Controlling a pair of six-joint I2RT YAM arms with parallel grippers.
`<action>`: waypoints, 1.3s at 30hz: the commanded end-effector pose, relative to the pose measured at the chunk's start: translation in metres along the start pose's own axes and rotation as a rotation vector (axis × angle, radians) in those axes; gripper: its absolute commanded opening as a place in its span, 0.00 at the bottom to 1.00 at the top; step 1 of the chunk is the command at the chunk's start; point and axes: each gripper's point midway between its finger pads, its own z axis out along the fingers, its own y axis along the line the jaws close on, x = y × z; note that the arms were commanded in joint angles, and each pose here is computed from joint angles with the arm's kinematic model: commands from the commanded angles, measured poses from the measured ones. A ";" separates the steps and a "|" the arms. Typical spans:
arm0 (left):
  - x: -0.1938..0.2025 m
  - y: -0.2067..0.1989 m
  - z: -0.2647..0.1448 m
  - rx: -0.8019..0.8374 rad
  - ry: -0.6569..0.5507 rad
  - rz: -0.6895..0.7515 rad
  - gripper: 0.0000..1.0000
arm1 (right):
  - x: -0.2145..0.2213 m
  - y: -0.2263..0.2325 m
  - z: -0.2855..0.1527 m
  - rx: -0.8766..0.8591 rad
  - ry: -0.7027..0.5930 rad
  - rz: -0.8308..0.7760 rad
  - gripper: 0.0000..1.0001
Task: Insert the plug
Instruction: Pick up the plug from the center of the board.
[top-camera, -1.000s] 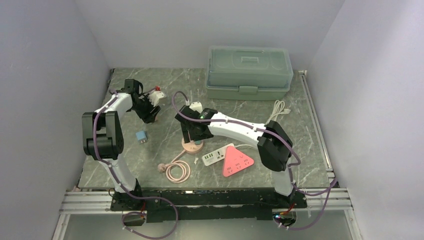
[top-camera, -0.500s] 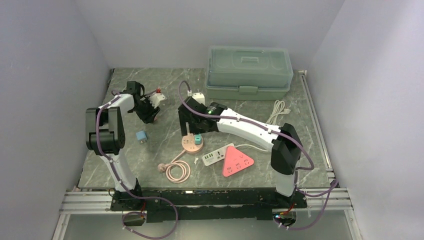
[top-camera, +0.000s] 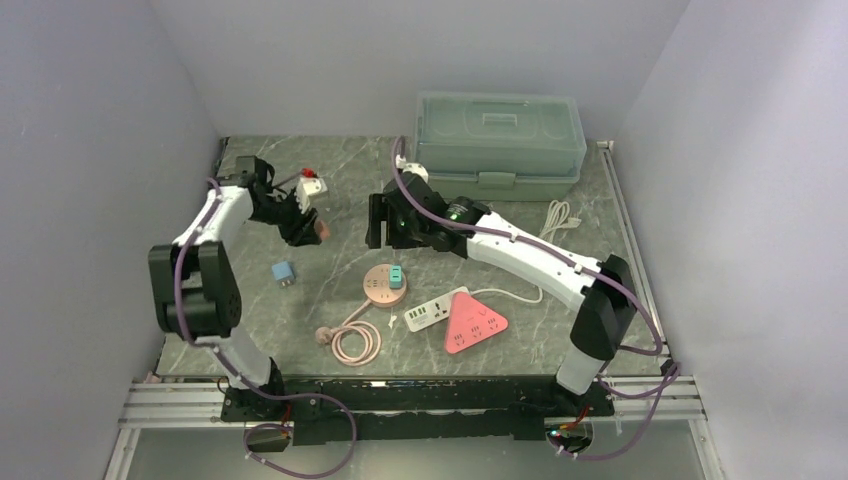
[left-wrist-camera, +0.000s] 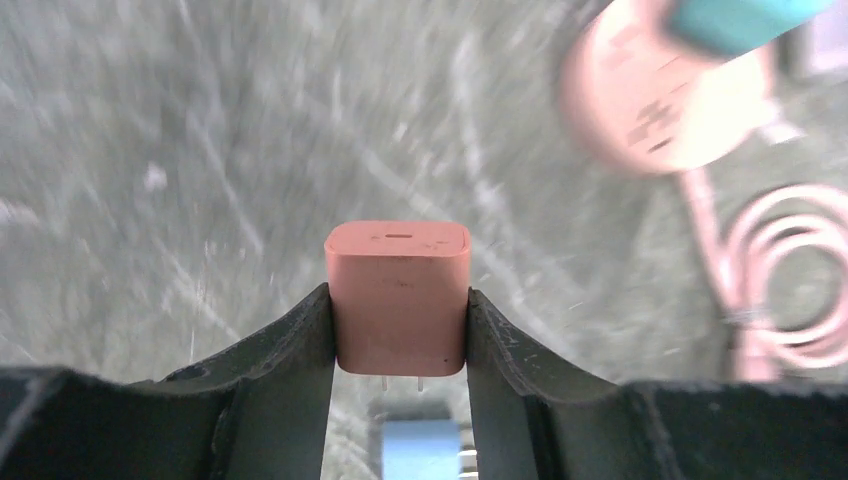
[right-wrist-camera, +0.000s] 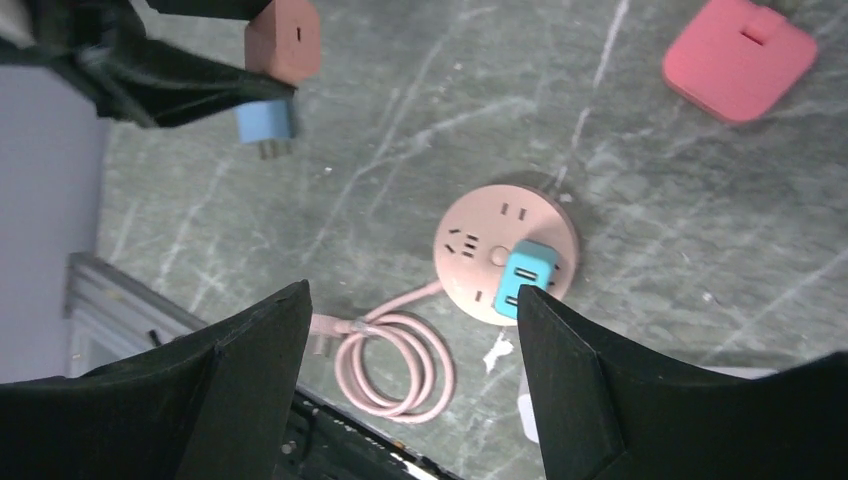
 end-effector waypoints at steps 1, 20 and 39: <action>-0.099 -0.070 -0.056 0.205 -0.363 0.053 0.00 | -0.033 0.036 -0.017 -0.215 -0.095 0.081 0.79; -0.126 -0.138 -0.066 0.283 -0.414 0.187 0.00 | -0.031 0.076 -0.007 -0.389 0.007 0.174 0.72; -0.132 -0.122 -0.049 0.181 -0.368 0.374 0.20 | -0.018 0.077 0.010 -0.336 0.115 0.178 0.15</action>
